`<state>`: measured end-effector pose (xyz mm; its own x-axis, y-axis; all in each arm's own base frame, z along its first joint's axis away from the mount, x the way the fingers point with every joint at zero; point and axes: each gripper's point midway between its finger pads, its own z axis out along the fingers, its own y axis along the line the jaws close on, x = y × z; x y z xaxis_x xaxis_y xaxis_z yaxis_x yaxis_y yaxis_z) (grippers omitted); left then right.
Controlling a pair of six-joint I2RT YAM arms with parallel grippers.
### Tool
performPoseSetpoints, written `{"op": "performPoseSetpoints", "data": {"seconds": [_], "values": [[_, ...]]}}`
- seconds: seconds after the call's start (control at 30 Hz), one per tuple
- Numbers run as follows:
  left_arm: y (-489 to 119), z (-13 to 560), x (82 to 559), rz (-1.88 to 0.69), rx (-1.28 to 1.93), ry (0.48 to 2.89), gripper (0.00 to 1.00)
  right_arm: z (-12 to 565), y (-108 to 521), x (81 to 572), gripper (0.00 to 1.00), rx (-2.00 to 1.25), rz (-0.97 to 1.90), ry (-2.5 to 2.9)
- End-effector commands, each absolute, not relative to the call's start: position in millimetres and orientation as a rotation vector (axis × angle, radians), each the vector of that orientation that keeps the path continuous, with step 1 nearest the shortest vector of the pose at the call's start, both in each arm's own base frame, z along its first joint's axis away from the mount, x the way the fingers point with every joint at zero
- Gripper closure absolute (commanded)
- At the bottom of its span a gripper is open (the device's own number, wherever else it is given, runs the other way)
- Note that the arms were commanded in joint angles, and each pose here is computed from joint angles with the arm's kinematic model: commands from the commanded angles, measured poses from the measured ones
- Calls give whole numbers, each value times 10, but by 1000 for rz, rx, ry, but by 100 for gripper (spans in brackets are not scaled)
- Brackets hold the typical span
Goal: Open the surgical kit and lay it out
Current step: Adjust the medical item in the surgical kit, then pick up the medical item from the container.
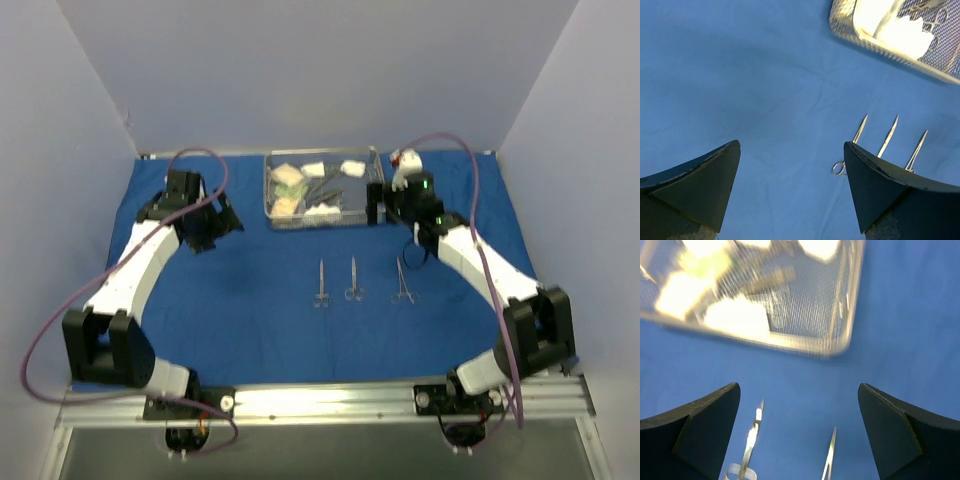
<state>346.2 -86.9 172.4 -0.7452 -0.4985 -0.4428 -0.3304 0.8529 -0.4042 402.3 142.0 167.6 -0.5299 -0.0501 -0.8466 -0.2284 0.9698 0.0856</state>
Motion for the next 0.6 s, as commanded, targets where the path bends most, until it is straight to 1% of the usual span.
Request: {"op": "performPoseSetpoints", "data": {"seconds": [0.0, 0.03, 0.1, 0.13, 0.17, 0.2, 0.23, 0.27, 0.33, 0.37, 0.4, 0.43, 0.5, 0.53, 0.57], "values": [[-1004, 1885, 3842, -486, -572, 2406, 6, 1947, 1727, 4447, 0, -418, 232, 1983], [-1055, 1954, 3936, -502, -568, 2391, 6, 1982, 1749, 4548, 0, -478, 197, 1949], [-1133, 1845, 4074, -494, -560, 2420, 6, 1911, 1884, 4804, 0, -547, 203, 1935], [-1206, 1823, 4173, -485, -537, 2442, 6, 2084, 1938, 4967, 0, -592, 180, 1887], [-1240, 1805, 4225, -477, -526, 2452, 6, 1828, 1996, 5071, 0, -646, 168, 1931], [-1271, 1781, 4267, -468, -518, 2462, 6, 1735, 2028, 5114, 0, -693, 155, 1948], [-1329, 1744, 4353, -465, -502, 2478, 6, 1830, 2068, 5230, 0, -757, 117, 1898], [-1352, 1718, 4397, -467, -494, 2485, 6, 1643, 2093, 5314, 0, -791, 103, 1911], [-1395, 1582, 4474, -467, -488, 2521, 6, 1608, 2145, 5492, 0, -835, 86, 1866], [-1418, 1556, 4504, -471, -479, 2530, 6, 1377, 2174, 5574, 0, -874, 82, 1889], [-1436, 1593, 4568, -474, -471, 2518, 6, 1523, 2266, 5684, 1, -888, 105, 1860], [-1450, 1476, 4590, -463, -472, 2549, 6, 1507, 2315, 5741, 2, -903, 118, 1858], [-1499, 1469, 4661, -469, -456, 2548, 6, 1405, 2458, 5871, 4, -939, 163, 1849], [-1526, 1377, 4689, -462, -453, 2566, 6, 1366, 2511, 5901, 5, -955, 174, 1841], [-1547, 1347, 4716, -466, -446, 2569, 5, 1180, 2542, 5943, 6, -979, 175, 1855]]}}
